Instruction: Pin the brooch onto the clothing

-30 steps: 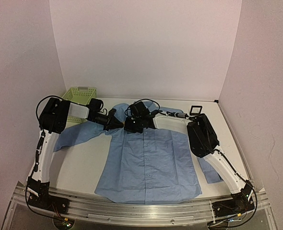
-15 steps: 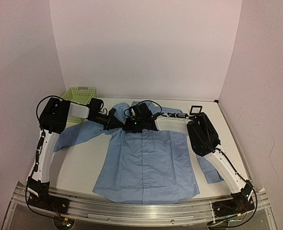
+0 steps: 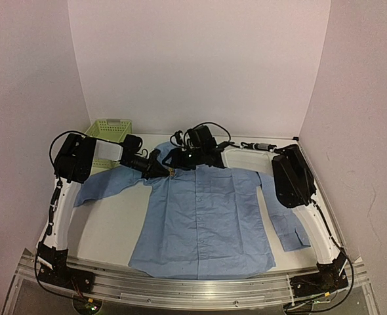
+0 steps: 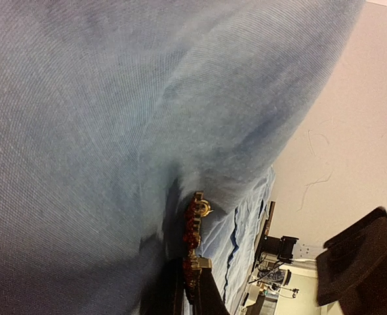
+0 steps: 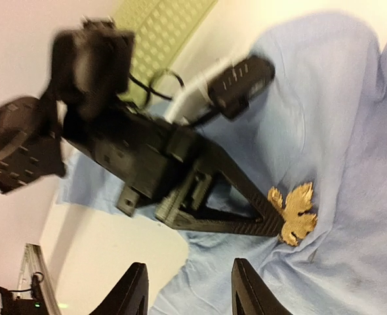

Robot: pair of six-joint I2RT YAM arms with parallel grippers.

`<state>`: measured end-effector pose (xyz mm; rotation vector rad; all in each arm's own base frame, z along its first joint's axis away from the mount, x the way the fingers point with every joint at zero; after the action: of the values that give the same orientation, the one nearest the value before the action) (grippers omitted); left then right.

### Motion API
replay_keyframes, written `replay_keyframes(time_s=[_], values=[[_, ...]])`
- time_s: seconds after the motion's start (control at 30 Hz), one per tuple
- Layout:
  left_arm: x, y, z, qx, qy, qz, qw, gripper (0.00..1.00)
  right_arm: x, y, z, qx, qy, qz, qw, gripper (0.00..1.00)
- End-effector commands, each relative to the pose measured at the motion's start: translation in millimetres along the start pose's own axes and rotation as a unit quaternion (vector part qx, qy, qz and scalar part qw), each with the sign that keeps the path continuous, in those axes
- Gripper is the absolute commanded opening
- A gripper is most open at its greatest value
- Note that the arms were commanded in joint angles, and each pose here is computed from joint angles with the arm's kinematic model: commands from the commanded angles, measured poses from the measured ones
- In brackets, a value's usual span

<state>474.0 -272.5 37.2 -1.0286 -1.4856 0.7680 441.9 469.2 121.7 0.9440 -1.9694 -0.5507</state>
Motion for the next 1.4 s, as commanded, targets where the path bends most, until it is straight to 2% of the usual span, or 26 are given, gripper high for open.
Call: replay_keyframes(time_s=[0.0,0.17,0.37,0.8,1.07,1.37], values=[[-9.1,46.5,29.5,0.071,0.028,-0.039,0.996,0.00,37.1,-5.1,-40.3,-0.026,-0.036,-0.014,0.999,0.43],[-9.2,45.3,27.0,0.074,0.026,-0.025,0.997,0.00,20.2,-40.1,-32.2,-0.097,-0.018,-0.003,0.995,0.42],[-8.6,44.4,24.4,0.083,0.022,-0.013,0.996,0.00,-1.4,-60.2,-14.1,-0.134,0.009,-0.002,0.991,0.42],[-2.4,40.1,19.7,0.121,0.006,0.021,0.992,0.00,-20.4,-73.0,11.6,-0.175,0.059,-0.025,0.983,0.44],[-4.0,43.9,21.0,0.126,0.008,0.019,0.992,0.00,-28.0,-66.0,6.9,-0.179,0.057,-0.067,0.980,0.43],[-4.7,43.7,22.5,0.128,0.010,0.021,0.991,0.00,-36.1,-75.8,7.6,-0.197,0.049,-0.075,0.976,0.43]])
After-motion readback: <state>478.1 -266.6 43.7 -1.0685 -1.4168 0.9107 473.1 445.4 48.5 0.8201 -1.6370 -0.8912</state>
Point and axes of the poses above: each gripper's point midway between its finger pads, its own x axis back along the fingers, its own y axis along the line the jaws close on, z = x × y, the point moved 4 cm from there along x, back along the fingers, and after that the axes turned 6 degrees about -x, right-handed, at the moved point
